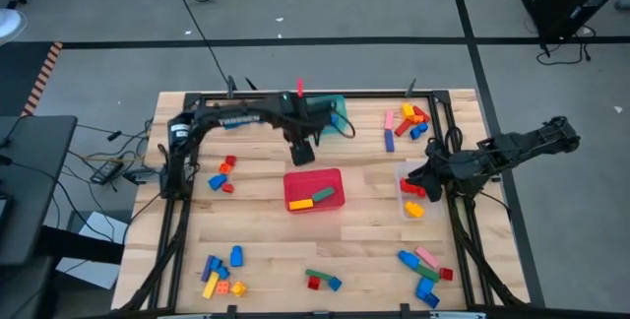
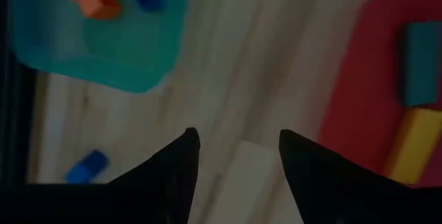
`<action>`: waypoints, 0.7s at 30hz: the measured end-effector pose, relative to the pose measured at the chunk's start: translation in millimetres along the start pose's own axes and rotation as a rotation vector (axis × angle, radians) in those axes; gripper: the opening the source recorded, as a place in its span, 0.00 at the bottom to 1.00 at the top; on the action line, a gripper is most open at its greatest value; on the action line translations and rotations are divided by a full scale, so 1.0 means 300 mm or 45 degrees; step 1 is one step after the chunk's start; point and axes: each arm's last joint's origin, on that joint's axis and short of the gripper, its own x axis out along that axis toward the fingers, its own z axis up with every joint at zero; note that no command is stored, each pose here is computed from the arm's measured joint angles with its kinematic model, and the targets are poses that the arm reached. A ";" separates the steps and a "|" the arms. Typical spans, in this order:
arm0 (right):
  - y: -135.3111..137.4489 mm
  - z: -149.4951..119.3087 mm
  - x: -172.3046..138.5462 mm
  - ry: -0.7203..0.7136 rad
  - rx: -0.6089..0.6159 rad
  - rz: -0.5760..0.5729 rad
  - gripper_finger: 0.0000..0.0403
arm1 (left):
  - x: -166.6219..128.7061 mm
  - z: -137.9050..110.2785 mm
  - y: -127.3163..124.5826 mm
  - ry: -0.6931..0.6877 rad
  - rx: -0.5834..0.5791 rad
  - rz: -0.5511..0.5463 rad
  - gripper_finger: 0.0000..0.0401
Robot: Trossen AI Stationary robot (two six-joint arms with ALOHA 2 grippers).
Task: Sort blocks by size
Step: Put the blue 4 stud game piece into the blue bin
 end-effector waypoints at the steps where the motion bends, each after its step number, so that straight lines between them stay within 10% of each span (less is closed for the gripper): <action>1: -0.001 0.001 0.000 -0.008 0.017 -0.006 0.40 | -0.001 -0.002 0.031 0.002 0.009 -0.007 0.52; 14: -0.019 0.032 0.004 -0.273 0.232 -0.166 0.40 | 0.092 -0.096 0.444 0.095 -0.020 -0.026 0.52; 21: -0.030 0.052 0.018 -0.371 0.332 -0.253 0.40 | 0.259 -0.235 0.513 0.316 0.076 -0.123 0.52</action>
